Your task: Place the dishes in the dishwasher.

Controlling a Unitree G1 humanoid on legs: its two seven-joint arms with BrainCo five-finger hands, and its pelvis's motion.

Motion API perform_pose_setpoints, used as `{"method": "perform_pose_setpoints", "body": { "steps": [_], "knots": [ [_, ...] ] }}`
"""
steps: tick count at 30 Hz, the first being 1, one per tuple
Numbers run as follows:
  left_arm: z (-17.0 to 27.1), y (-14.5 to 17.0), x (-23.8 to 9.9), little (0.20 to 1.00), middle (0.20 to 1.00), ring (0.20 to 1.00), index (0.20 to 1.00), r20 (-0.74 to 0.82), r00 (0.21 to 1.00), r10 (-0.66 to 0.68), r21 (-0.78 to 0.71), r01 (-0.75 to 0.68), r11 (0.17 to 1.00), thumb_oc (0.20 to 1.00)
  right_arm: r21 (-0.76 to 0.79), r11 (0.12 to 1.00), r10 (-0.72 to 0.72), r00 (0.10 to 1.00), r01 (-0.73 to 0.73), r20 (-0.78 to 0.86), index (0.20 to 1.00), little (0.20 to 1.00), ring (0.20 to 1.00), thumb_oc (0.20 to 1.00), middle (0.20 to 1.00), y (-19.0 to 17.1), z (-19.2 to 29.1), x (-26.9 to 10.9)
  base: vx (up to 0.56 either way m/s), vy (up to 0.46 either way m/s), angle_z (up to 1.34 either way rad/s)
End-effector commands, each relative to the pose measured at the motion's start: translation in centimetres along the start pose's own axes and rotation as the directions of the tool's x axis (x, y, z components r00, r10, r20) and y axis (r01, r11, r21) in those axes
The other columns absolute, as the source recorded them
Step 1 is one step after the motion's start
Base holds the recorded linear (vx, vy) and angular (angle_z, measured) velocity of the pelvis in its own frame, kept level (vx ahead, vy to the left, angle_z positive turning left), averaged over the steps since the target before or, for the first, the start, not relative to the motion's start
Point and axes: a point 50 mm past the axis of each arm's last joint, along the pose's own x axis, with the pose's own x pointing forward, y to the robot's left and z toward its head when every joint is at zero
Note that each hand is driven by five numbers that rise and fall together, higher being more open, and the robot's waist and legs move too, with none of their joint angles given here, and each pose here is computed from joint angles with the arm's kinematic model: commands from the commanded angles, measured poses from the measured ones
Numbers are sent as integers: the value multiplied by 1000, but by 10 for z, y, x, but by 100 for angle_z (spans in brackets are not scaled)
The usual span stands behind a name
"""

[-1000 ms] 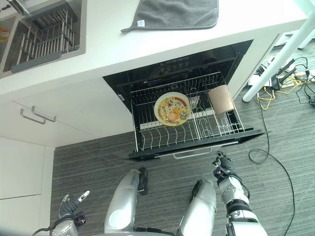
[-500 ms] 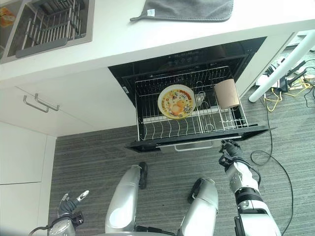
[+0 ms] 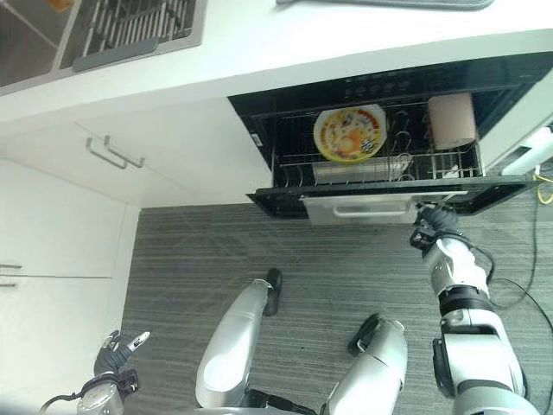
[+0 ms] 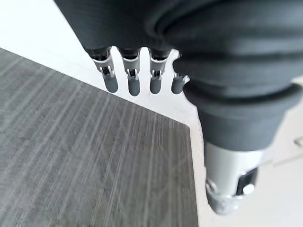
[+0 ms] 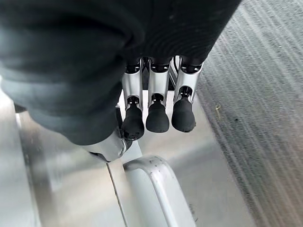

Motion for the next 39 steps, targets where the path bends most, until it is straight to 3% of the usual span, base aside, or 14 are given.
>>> {"method": "perform_pose_setpoints", "body": {
  "steps": [1, 19, 31, 39],
  "knots": [
    [1, 29, -2, 1000, 1000, 1000, 1000, 24, 999, 30, 81, -32, 996, 1000, 0, 994, 108, 965, -112, 238, 200, 200, 200, 200, 200, 29, 73, 0, 94, 93, 9],
    [-21, 74, -16, 1000, 1000, 1000, 1000, -45, 997, 62, 120, -56, 991, 1000, -3, 994, -88, 842, 106, 532, 200, 200, 200, 200, 200, -22, 225, -33, 74, 20, 11],
    [-15, 97, -19, 1000, 1000, 1000, 1000, -37, 993, 109, 211, -99, 972, 1000, -92, 975, -103, 780, 201, 617, 200, 200, 200, 200, 200, -19, 275, -58, 24, -44, 3],
    [-3, 96, -15, 1000, 1000, 1000, 1000, -1, 996, 93, 213, -90, 973, 1000, -134, 971, -85, 808, 198, 582, 200, 200, 200, 200, 200, -16, 268, -53, -35, -31, 0]
  ]
}}
